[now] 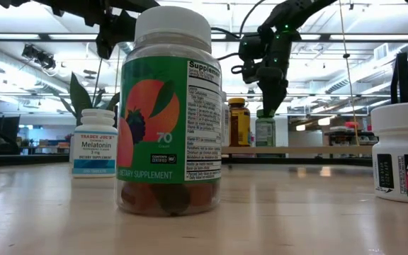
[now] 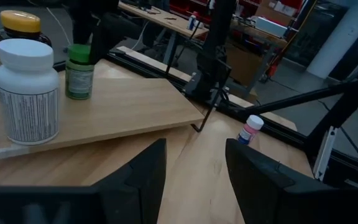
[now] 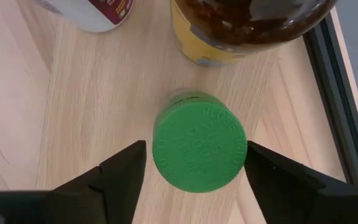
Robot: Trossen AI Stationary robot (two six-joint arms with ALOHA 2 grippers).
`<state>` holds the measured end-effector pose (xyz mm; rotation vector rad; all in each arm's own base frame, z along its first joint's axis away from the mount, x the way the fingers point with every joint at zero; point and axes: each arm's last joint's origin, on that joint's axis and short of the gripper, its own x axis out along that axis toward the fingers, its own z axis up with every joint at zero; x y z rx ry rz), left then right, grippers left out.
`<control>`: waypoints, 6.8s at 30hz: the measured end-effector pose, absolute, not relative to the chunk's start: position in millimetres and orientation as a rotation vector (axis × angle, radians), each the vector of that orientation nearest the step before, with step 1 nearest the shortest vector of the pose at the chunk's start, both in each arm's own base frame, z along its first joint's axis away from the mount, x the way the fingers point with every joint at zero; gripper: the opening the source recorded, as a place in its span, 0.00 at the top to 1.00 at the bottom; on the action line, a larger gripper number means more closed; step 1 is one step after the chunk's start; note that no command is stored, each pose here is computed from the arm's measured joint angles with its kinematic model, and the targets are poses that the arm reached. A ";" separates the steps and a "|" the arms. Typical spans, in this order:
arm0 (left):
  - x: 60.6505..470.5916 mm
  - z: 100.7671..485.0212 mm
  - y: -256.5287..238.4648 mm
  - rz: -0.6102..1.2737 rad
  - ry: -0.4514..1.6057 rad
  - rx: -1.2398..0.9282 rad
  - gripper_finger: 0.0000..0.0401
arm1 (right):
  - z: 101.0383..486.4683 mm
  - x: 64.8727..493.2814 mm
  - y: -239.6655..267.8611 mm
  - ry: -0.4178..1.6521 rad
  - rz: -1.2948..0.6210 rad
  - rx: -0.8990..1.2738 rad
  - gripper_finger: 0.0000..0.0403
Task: Pick and place medicine bottles onto shelf by color
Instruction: Put the light green pill bottle on the shelf, then put the green pill bottle on the shelf
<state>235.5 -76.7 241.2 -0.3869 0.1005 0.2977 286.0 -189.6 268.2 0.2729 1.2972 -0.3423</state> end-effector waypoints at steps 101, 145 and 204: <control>226.2 235.1 -91.7 0.355 0.133 -0.353 0.57 | 301.6 392.3 204.2 1.074 0.228 -0.163 0.23; 223.3 234.1 -96.3 0.358 0.136 -0.371 0.57 | 286.5 396.6 201.9 1.080 0.222 -0.131 0.23; 222.3 234.1 -98.3 0.356 0.132 -0.384 0.57 | 233.5 408.0 204.9 0.965 0.174 -0.099 0.02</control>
